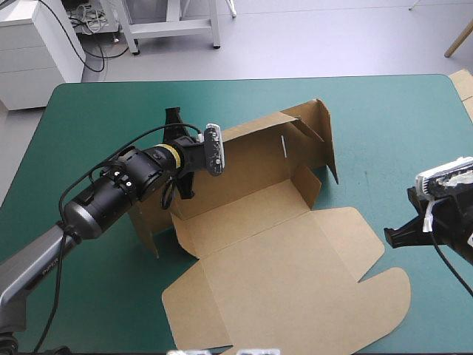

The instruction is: Fold the box

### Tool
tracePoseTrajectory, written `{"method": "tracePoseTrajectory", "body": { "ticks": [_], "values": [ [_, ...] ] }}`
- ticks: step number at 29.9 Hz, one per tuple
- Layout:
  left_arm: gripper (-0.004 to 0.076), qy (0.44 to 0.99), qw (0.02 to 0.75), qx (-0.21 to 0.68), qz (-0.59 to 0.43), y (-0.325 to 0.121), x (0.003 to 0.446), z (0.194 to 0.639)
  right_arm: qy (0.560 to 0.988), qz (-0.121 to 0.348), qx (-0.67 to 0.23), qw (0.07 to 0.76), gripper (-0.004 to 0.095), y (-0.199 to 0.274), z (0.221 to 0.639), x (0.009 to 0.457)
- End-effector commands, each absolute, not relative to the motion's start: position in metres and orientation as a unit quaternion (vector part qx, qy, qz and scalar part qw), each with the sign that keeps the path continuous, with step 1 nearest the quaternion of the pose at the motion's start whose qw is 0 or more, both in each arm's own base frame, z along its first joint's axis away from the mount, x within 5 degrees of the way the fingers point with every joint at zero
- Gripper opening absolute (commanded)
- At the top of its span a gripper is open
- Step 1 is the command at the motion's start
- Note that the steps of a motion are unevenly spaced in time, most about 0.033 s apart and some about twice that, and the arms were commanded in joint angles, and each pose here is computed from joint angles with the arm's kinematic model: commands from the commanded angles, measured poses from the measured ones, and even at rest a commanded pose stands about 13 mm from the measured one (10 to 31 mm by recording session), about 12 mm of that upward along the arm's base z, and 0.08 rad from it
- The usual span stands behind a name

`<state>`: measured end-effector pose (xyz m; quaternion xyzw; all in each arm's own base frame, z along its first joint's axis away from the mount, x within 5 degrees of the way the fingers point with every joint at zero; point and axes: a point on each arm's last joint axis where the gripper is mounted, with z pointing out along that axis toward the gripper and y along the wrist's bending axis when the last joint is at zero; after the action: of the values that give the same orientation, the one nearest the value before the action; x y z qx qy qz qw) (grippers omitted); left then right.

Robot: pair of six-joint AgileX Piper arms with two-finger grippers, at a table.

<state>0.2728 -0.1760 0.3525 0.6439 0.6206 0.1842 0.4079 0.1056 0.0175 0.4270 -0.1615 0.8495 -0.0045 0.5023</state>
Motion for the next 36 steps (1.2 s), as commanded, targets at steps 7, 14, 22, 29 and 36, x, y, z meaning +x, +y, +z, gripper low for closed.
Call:
{"method": "tracePoseTrajectory", "body": {
  "ticks": [7,14,22,29,36],
  "values": [
    [-0.0008,0.557,0.485,0.638,0.217,-0.185,0.267,0.376,0.826,-0.011,-0.153,0.542,-0.0021,0.016,0.442,0.104],
    [-0.0008,0.465,0.538,0.669,0.216,-0.187,0.239,0.354,0.826,-0.009,-0.149,0.543,-0.0021,0.016,0.442,0.104],
    [-0.0008,0.416,0.560,0.685,0.210,-0.181,0.208,0.348,0.828,-0.002,-0.138,0.543,-0.0021,0.016,0.442,0.104],
    [-0.0008,0.386,0.562,0.695,0.226,-0.172,0.196,0.344,0.829,0.002,-0.135,0.543,-0.0021,0.016,0.442,0.104],
    [-0.0008,0.398,0.550,0.701,0.220,-0.171,0.196,0.334,0.830,0.003,-0.136,0.541,-0.0021,0.016,0.441,0.104]
  ]
}}
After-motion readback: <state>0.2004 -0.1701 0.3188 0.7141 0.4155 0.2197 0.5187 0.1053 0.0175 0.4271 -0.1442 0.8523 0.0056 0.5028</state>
